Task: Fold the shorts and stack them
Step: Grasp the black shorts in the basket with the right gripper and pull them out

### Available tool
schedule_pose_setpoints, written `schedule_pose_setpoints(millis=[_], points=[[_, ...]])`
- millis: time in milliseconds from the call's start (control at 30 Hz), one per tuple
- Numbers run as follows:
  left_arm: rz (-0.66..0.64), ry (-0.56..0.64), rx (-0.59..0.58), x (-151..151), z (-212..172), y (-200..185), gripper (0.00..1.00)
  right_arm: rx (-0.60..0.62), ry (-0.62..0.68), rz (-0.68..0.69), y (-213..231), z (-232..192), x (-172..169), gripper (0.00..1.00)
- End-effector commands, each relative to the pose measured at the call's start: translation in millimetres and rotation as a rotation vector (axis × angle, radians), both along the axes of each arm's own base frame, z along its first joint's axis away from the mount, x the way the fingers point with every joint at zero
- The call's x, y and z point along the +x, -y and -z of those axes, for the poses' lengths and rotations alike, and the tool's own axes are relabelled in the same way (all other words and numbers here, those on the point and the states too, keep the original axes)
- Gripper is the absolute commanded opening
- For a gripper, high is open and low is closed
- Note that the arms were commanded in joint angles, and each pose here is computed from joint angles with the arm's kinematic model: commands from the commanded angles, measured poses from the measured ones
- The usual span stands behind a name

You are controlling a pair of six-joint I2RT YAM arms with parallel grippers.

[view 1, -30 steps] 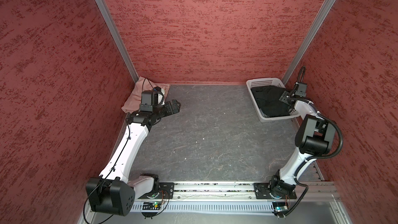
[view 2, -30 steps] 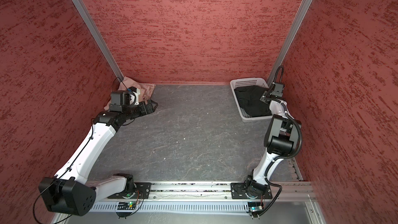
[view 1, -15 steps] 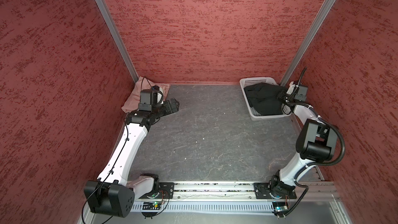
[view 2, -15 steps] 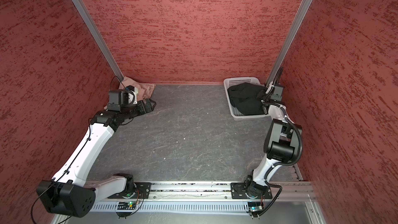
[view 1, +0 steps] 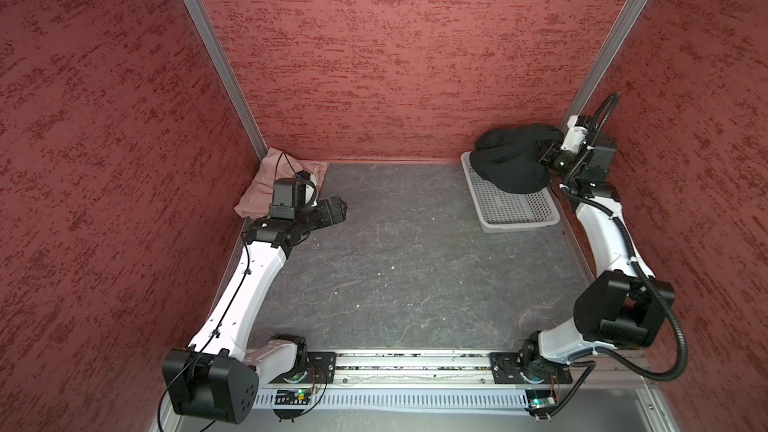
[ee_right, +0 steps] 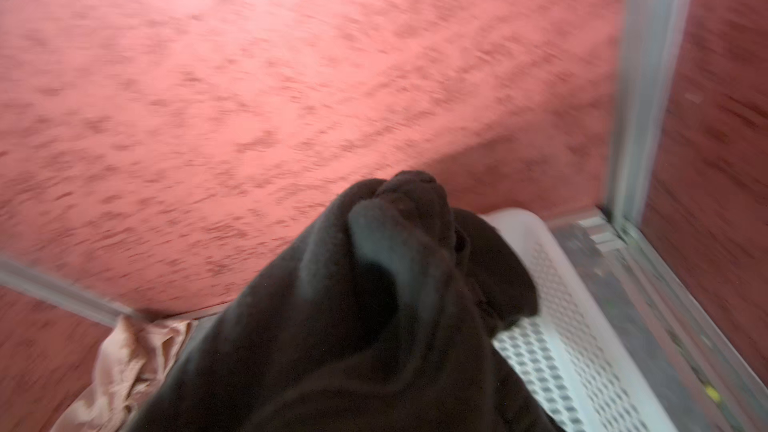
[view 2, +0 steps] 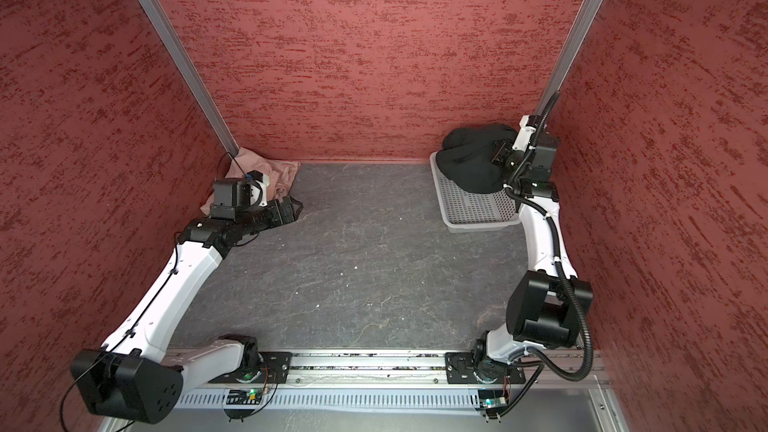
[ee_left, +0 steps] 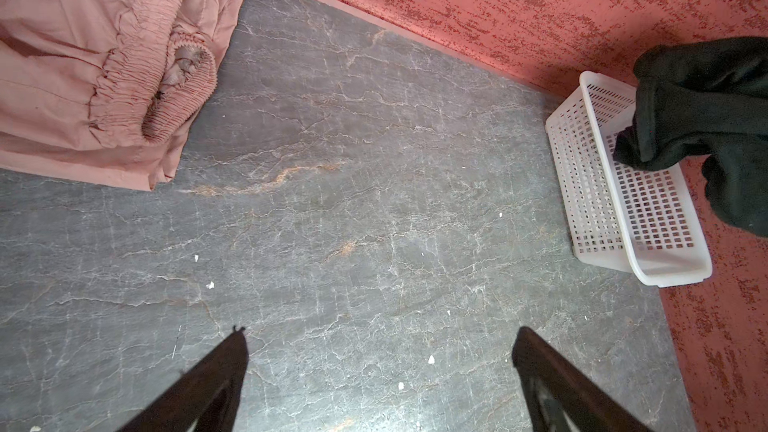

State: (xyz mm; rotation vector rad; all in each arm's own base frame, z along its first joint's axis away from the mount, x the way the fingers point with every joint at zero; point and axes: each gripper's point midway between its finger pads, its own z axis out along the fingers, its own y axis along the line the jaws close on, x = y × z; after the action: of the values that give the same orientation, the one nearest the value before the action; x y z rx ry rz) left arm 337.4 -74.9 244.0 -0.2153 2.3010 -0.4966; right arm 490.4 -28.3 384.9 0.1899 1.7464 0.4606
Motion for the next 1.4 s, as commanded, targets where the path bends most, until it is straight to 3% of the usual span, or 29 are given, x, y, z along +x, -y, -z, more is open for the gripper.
schedule_pose_setpoints(millis=[0,133,300,400,533,800,833,933,1033,1167,1367], points=[[0.032,0.086,0.013,-2.6,-19.0,2.6,0.99,-0.091,0.266,-0.232,-81.4,-108.3,-40.0,0.0],[0.048,0.126,0.035,-11.0,-28.3,1.1,1.0,-0.043,0.348,-0.462,-150.6,-144.9,-83.4,0.0],[0.051,0.169,0.069,-23.0,-39.6,-4.0,0.99,-0.001,0.284,-0.669,-225.5,-110.3,-110.3,0.0],[0.068,0.174,0.072,-27.3,-40.1,-2.6,0.99,0.039,0.172,-0.736,-257.3,-61.0,-106.9,0.0],[0.078,0.151,0.075,-32.8,-33.0,-1.8,0.99,0.048,-0.015,-0.716,-282.0,26.8,-89.3,0.0],[0.071,0.122,0.091,-43.7,-19.9,-5.8,0.99,0.031,-0.275,-0.656,-284.9,142.3,-80.7,0.0],[0.07,0.115,0.095,-44.6,-16.7,-6.5,0.99,0.003,-0.322,-0.613,-278.5,155.6,-78.3,0.06],[0.06,0.087,0.105,-44.5,-6.2,-9.0,0.99,-0.102,-0.406,-0.546,-264.1,176.0,-74.3,0.55],[0.068,0.07,0.099,-41.7,1.0,-6.9,0.99,-0.129,-0.403,-0.523,-260.2,168.2,-70.6,0.72],[0.092,0.063,0.059,-36.5,10.0,1.8,0.99,-0.164,-0.396,-0.452,-251.7,159.1,-54.6,0.76],[0.11,0.014,-0.047,-32.1,33.9,19.3,1.0,-0.209,-0.532,-0.281,-221.4,198.2,-13.6,0.81]])
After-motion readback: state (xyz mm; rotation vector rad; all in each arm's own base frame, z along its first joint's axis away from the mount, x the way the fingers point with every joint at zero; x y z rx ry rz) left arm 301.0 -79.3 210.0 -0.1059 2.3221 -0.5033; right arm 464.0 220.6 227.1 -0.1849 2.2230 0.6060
